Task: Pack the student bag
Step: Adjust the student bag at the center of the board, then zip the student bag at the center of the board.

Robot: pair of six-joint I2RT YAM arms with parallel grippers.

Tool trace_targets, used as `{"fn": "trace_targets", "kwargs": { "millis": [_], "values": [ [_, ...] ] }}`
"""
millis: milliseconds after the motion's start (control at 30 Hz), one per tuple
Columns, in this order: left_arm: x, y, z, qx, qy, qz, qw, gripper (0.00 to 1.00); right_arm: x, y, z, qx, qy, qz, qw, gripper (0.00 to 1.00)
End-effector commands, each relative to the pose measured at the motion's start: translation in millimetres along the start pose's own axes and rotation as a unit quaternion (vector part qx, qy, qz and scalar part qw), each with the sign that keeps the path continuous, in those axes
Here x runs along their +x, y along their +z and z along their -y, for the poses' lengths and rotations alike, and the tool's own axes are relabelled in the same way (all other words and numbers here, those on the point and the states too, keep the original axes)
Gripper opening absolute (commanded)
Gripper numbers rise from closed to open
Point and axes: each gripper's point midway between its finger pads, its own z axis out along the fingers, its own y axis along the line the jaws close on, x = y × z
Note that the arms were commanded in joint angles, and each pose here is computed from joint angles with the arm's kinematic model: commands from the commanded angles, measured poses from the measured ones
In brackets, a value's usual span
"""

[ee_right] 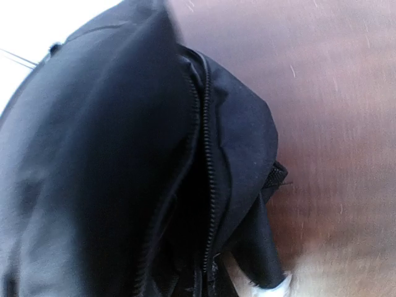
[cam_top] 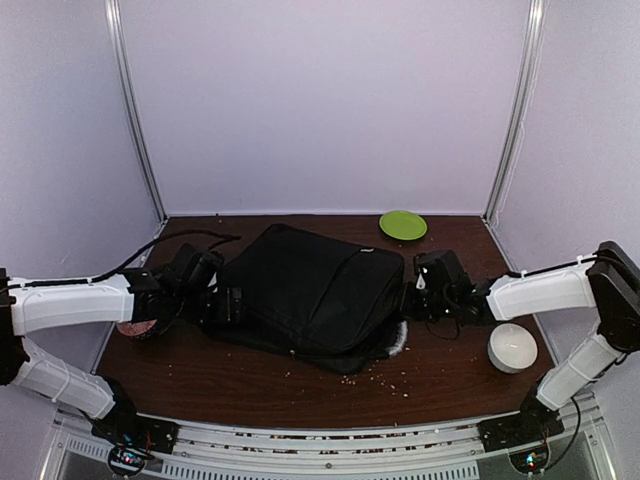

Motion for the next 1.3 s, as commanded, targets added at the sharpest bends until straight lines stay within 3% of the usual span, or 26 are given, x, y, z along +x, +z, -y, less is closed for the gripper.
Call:
{"fn": "trace_targets", "kwargs": {
  "millis": [0,200,300,367,467,733,1033,1133,1267],
  "values": [
    [-3,4,11,0.031,-0.024,0.005,0.999,0.8,-39,3,-14,0.006,-0.05,0.016,0.999,0.0],
    [3,4,13,0.043,-0.062,-0.009,0.997,0.81,-60,19,-18,0.029,-0.07,0.004,0.997,0.01],
    [1,-5,9,0.044,-0.063,0.006,0.997,0.83,-58,9,-20,0.021,-0.066,-0.001,0.998,0.34],
    [-5,-14,2,0.029,-0.048,0.021,0.998,0.85,-51,-3,-15,0.019,-0.06,-0.002,0.998,0.49],
    [-17,-29,-5,0.008,-0.01,0.044,0.999,0.86,-39,-25,3,0.035,-0.059,0.001,0.998,0.58],
    [-36,-52,-20,-0.041,0.021,0.076,0.996,0.87,3,-83,33,0.017,-0.03,0.021,0.999,0.59],
    [-27,-56,-14,0.003,0.03,0.08,0.996,0.87,46,-148,-83,-0.227,-0.023,0.067,0.971,0.61],
    [-26,-65,-1,0.049,0.048,0.093,0.993,0.86,62,-142,-109,-0.249,-0.01,0.055,0.967,0.62],
    [-24,-79,21,0.086,0.085,0.113,0.986,0.86,68,-114,-119,-0.213,0.034,0.044,0.975,0.63]
  ]
}}
